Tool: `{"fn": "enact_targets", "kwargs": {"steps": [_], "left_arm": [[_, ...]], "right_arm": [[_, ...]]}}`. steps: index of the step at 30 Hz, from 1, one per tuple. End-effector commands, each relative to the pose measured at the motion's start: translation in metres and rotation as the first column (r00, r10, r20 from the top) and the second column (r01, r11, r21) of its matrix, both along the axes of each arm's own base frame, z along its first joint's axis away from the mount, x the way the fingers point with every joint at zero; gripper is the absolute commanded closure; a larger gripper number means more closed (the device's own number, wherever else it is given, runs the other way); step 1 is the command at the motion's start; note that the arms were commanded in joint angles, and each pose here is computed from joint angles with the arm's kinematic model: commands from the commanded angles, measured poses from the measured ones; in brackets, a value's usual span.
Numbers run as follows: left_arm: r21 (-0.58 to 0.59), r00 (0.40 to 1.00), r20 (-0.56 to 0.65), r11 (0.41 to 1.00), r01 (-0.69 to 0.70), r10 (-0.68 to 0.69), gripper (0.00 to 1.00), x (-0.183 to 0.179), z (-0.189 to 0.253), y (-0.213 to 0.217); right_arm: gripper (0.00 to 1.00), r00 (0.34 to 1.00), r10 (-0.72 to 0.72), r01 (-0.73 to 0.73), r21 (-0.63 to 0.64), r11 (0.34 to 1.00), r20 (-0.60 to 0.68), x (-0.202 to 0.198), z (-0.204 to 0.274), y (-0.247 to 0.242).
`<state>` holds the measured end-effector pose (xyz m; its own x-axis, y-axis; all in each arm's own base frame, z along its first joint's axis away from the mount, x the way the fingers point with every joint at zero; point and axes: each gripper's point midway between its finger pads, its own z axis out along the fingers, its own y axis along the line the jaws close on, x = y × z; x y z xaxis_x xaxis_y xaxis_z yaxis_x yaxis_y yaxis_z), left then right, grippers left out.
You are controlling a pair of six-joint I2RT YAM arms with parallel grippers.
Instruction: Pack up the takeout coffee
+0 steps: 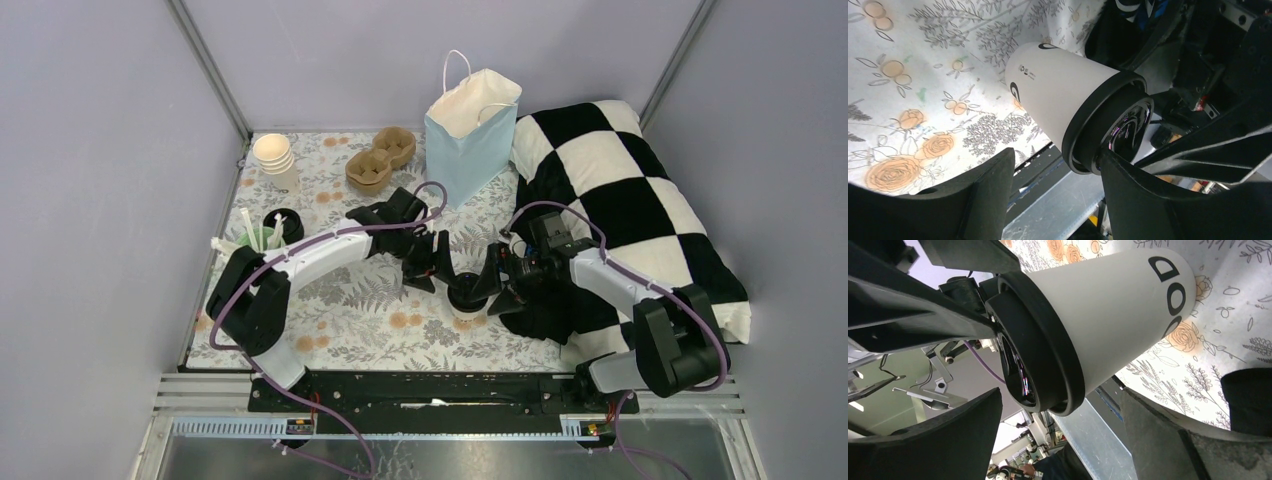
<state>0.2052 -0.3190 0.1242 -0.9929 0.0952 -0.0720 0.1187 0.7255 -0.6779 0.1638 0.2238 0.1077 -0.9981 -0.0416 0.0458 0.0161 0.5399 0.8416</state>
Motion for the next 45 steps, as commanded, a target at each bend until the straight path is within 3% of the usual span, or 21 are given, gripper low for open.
{"fn": "enact_targets", "kwargs": {"steps": [1,9,16,21,24,28,35,45], "left_arm": [[-0.024,1.000,0.014,1.000,0.009,-0.009,0.35,0.000,-0.004,-0.002],[0.025,1.000,-0.003,1.000,-0.015,0.015,0.40,-0.004,-0.023,0.007],[0.075,0.999,-0.011,0.996,-0.046,0.047,0.43,-0.009,-0.041,0.018],[0.114,0.998,-0.012,0.992,-0.061,0.063,0.44,-0.011,-0.056,0.026],[0.123,0.998,-0.014,0.991,-0.060,0.062,0.45,-0.010,-0.064,0.026],[0.127,0.999,0.005,0.991,-0.053,0.053,0.45,-0.001,-0.064,0.022],[0.020,0.998,0.062,1.000,-0.024,0.023,0.39,0.018,-0.020,-0.004],[-0.083,0.997,0.079,0.997,-0.006,0.012,0.18,0.020,0.015,-0.018]], "right_arm": [[0.08,1.000,0.021,-0.022,0.060,0.998,0.016,0.002,0.003,0.008],[0.15,0.999,0.020,-0.020,0.013,1.000,-0.033,-0.009,-0.026,0.001],[0.23,0.992,-0.101,0.088,-0.151,0.985,-0.082,-0.020,-0.075,-0.017],[0.23,0.978,-0.203,0.178,-0.323,0.930,-0.045,-0.015,-0.106,-0.038],[0.22,0.973,-0.227,0.204,-0.353,0.913,-0.026,-0.007,-0.113,-0.043],[0.20,0.979,-0.205,0.197,-0.333,0.922,0.011,0.007,-0.099,-0.040],[0.09,0.973,-0.155,0.198,-0.268,0.943,0.173,0.027,-0.024,-0.035],[0.04,0.959,-0.124,0.185,-0.232,0.955,0.254,0.036,0.028,-0.032]]}}
